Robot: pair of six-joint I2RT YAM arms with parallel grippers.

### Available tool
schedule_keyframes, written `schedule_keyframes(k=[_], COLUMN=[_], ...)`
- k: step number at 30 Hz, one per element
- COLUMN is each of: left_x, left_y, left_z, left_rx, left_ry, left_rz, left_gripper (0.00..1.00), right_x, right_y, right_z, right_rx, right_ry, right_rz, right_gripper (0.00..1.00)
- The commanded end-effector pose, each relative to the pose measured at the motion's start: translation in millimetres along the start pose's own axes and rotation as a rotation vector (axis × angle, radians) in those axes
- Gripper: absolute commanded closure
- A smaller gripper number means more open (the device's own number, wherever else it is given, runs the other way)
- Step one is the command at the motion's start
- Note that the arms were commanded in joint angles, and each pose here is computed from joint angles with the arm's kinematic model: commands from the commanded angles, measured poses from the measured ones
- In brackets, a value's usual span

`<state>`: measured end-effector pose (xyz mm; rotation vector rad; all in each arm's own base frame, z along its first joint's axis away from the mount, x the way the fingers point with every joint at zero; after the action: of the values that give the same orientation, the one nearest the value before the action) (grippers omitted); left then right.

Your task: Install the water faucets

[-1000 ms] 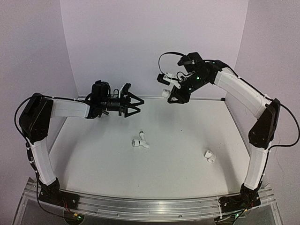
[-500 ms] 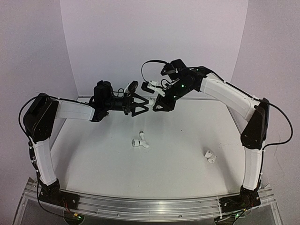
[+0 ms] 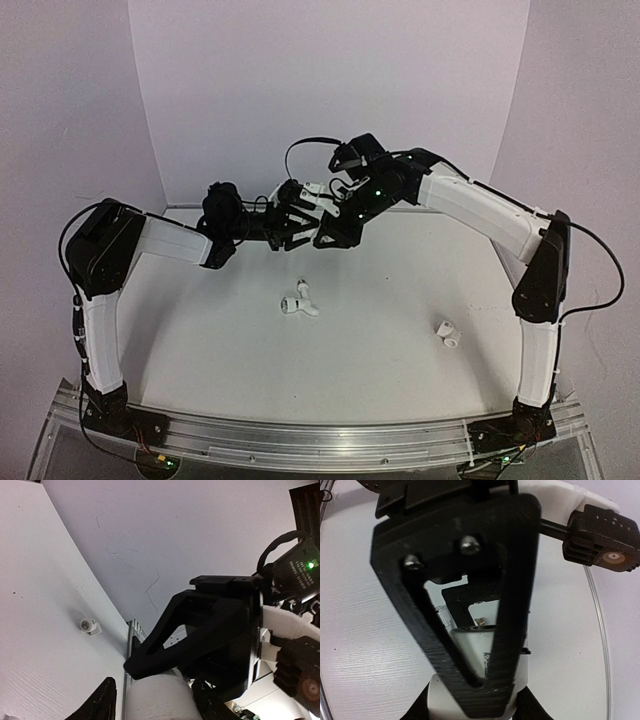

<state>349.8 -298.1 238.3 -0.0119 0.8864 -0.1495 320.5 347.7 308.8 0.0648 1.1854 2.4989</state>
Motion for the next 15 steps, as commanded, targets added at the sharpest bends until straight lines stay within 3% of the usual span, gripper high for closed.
schedule_keyframes(k=[1, 6, 10, 15], left_x=[-16, -17, -22, -29], left_y=[-2, -2, -1, 0], left_z=[12, 12, 12, 15], left_rx=[-0.005, -0.010, -0.023, -0.046], left_ry=[-0.076, -0.077, -0.095, -0.112], left_rz=[-0.077, -0.116, -0.157, -0.209], left_gripper=[0.60, 0.79, 0.91, 1.00], right_x=[-2, -2, -1, 2], right_y=[20, 22, 28, 40], right_z=[11, 12, 14, 16], right_rx=[-0.070, -0.078, -0.098, -0.165], right_ry=[-0.002, -0.016, -0.036, -0.041], right_rz=[-0.042, -0.053, -0.035, -0.026], right_gripper=[0.68, 0.62, 0.25, 0.20])
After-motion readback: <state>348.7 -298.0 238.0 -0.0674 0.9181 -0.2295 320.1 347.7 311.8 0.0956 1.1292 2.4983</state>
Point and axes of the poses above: each gripper's point midway between its finger pads, its own y axis back along the fingers, its own x axis along the line the jaws close on, z = x × y, the point moved 10 cm from there along y, back along the fingers, and after that the axes turned 11 degrees about -y, right-handed, at the moved point
